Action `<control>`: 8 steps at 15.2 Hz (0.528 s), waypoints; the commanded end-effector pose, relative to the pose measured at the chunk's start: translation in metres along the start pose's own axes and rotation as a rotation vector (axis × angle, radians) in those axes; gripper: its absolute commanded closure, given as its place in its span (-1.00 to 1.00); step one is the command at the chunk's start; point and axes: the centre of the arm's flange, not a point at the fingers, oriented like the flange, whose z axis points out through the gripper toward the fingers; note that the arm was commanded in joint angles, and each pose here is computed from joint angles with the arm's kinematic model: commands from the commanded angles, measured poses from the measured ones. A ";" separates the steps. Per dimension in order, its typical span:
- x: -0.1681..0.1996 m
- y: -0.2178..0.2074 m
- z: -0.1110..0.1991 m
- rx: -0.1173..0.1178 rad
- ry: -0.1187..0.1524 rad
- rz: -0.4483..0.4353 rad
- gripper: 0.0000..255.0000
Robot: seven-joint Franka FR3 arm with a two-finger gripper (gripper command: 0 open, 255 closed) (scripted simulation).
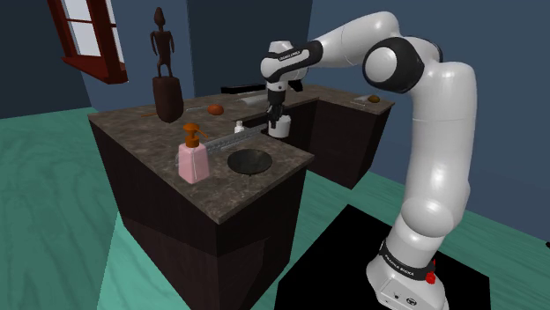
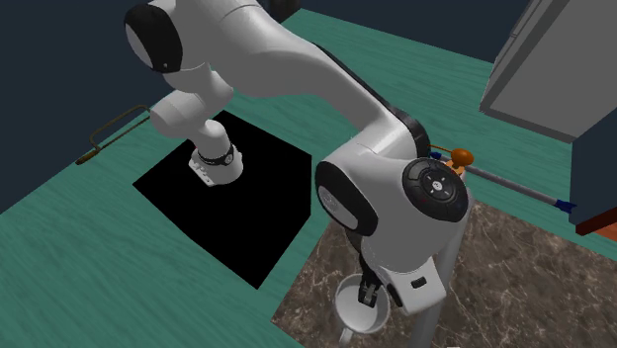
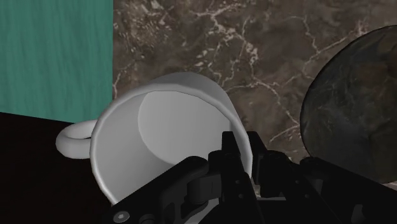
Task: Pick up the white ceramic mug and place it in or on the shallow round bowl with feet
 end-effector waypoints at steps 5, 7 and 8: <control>0.001 -0.013 -0.029 0.000 0.000 0.000 1.00; 0.001 -0.039 -0.033 0.000 0.000 0.000 1.00; 0.001 -0.052 -0.035 0.000 0.000 0.000 1.00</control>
